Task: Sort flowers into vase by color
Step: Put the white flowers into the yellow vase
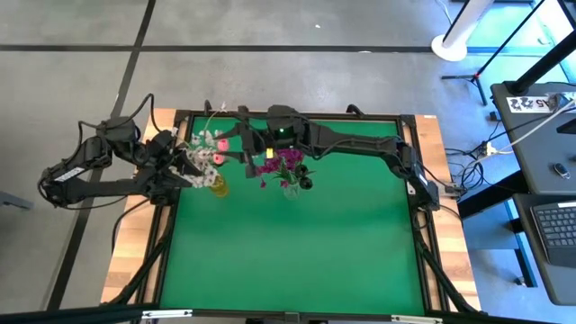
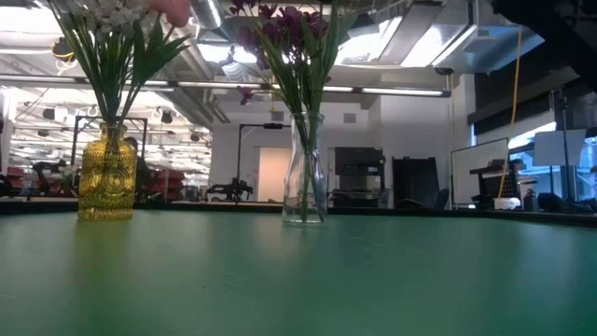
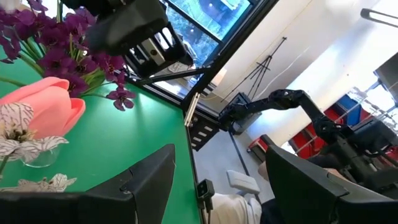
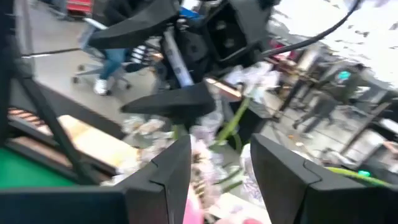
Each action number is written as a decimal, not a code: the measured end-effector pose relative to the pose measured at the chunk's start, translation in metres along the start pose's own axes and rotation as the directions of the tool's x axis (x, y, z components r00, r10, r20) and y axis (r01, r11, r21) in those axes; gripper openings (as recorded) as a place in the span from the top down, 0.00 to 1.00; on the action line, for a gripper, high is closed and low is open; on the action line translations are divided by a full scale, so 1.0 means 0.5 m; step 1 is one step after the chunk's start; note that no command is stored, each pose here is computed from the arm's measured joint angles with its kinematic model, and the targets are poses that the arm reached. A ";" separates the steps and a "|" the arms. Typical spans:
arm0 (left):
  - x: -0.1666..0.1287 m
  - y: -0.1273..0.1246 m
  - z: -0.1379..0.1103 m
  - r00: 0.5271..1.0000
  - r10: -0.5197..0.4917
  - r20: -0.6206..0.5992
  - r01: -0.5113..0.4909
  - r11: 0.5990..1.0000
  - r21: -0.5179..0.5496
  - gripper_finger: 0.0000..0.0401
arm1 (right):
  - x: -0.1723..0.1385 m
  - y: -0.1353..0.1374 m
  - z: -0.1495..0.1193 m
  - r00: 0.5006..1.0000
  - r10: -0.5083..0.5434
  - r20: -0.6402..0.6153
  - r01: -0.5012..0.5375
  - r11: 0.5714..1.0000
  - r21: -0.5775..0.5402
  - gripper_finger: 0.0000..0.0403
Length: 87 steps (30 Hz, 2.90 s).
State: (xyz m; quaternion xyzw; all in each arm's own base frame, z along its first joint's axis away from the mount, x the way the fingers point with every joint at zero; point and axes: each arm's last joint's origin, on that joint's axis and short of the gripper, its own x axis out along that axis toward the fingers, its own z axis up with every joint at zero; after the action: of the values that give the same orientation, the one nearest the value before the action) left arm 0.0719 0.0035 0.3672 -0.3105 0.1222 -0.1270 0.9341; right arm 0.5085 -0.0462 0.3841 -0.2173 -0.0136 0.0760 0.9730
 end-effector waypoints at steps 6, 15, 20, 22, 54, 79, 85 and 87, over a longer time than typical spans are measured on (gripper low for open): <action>0.000 0.000 0.000 1.000 0.000 0.000 0.000 1.000 0.001 0.39 | 0.000 -0.007 0.007 0.998 -0.065 0.022 0.066 0.998 -0.022 0.59; 0.000 0.000 0.000 1.000 -0.004 -0.004 0.004 1.000 0.001 0.39 | -0.001 -0.008 0.011 0.996 -0.074 0.041 0.075 0.997 -0.027 0.59; 0.000 0.000 0.000 1.000 -0.005 -0.005 0.005 1.000 0.002 0.39 | -0.001 -0.007 0.001 0.997 -0.077 -0.014 0.077 0.997 -0.018 0.59; 0.000 0.000 0.000 1.000 -0.006 -0.005 0.006 1.000 0.012 0.39 | -0.001 -0.008 0.001 0.996 -0.085 -0.019 0.085 0.996 -0.018 0.59; -0.001 0.002 -0.002 1.000 0.026 0.003 -0.027 1.000 0.012 0.39 | 0.000 -0.004 0.002 1.000 -0.014 0.016 0.015 1.000 -0.016 0.96; -0.096 -0.045 -0.005 0.914 0.406 -0.004 -0.406 0.914 0.012 0.39 | -0.002 -0.007 -0.011 0.999 -0.027 -0.043 0.027 1.000 -0.004 1.00; -0.099 -0.039 -0.019 0.895 0.439 -0.076 -0.441 0.897 -0.011 0.39 | -0.005 -0.017 -0.021 0.996 -0.041 -0.078 0.042 0.999 0.003 1.00; -0.101 -0.036 -0.025 0.886 0.451 -0.105 -0.455 0.890 -0.019 0.39 | -0.006 -0.020 -0.022 0.996 -0.045 -0.080 0.045 0.999 0.005 1.00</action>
State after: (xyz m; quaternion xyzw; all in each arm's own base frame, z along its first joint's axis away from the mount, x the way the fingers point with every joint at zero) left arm 0.0177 -0.0017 0.3760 -0.2867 0.2394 0.0822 0.9239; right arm 0.5075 -0.0603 0.3783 -0.2166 0.0207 0.0454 0.9750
